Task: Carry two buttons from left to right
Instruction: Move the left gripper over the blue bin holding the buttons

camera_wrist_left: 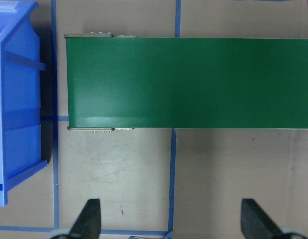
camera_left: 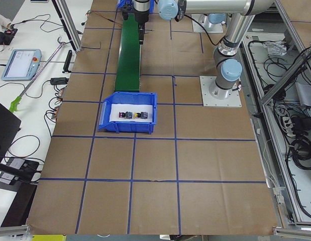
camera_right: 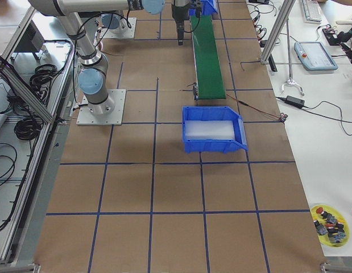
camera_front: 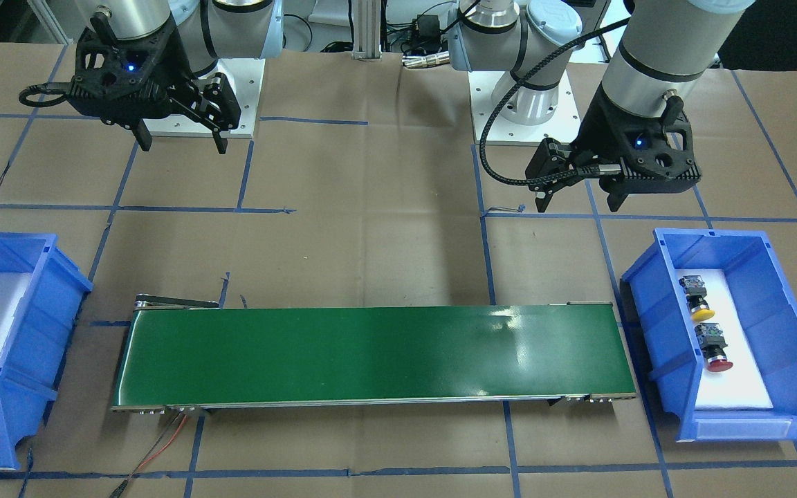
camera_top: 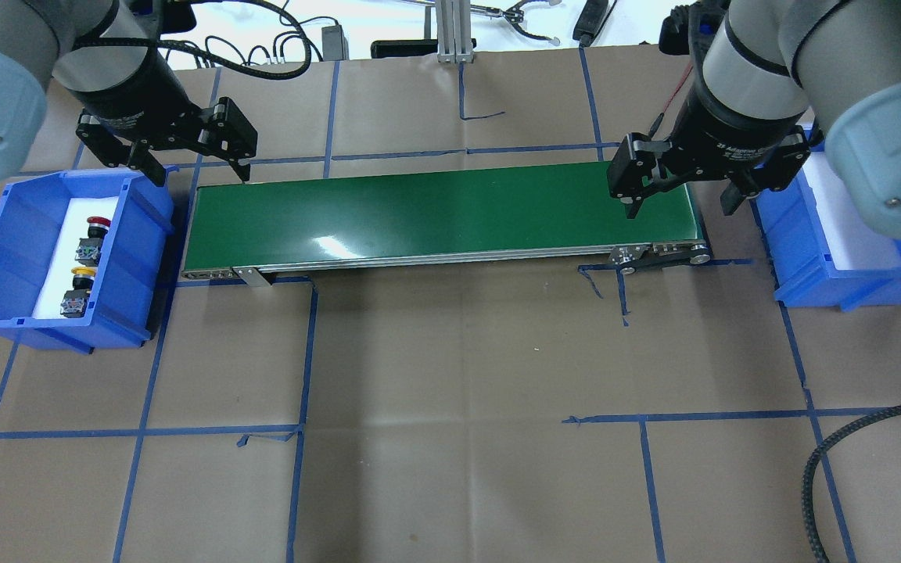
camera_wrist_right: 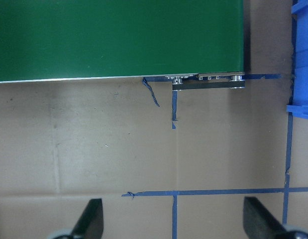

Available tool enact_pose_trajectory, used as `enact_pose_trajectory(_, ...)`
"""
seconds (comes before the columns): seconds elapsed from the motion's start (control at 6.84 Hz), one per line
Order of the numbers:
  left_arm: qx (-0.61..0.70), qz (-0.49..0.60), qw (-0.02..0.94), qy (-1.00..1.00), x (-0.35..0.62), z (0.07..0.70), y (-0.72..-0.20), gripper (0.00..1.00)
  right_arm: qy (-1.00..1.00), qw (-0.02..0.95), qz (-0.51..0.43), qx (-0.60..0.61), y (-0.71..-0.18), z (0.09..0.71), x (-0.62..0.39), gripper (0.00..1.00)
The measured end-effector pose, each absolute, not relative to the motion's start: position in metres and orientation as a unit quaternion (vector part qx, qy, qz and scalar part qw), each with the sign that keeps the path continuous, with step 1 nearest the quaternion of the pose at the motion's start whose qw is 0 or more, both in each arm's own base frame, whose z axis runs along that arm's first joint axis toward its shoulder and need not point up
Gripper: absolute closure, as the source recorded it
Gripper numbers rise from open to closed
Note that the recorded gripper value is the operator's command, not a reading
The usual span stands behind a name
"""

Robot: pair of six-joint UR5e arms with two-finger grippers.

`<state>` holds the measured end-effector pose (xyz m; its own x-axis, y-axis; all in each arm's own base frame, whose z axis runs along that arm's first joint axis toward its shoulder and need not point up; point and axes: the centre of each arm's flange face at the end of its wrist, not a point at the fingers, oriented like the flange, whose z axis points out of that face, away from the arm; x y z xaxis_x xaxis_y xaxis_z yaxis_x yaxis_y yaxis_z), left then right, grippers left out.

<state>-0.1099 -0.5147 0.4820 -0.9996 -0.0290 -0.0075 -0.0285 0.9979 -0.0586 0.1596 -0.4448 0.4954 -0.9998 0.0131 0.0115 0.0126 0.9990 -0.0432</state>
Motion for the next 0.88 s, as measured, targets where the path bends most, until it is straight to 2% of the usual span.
enact_pose_trajectory(0.88, -0.014, -0.027, 0.002, 1.0, -0.1103, 0.48, -0.5143, 0.0, -1.0, 0.007, 0.021, -0.006, -0.4443, 0.4958, 0.1593, 0.0)
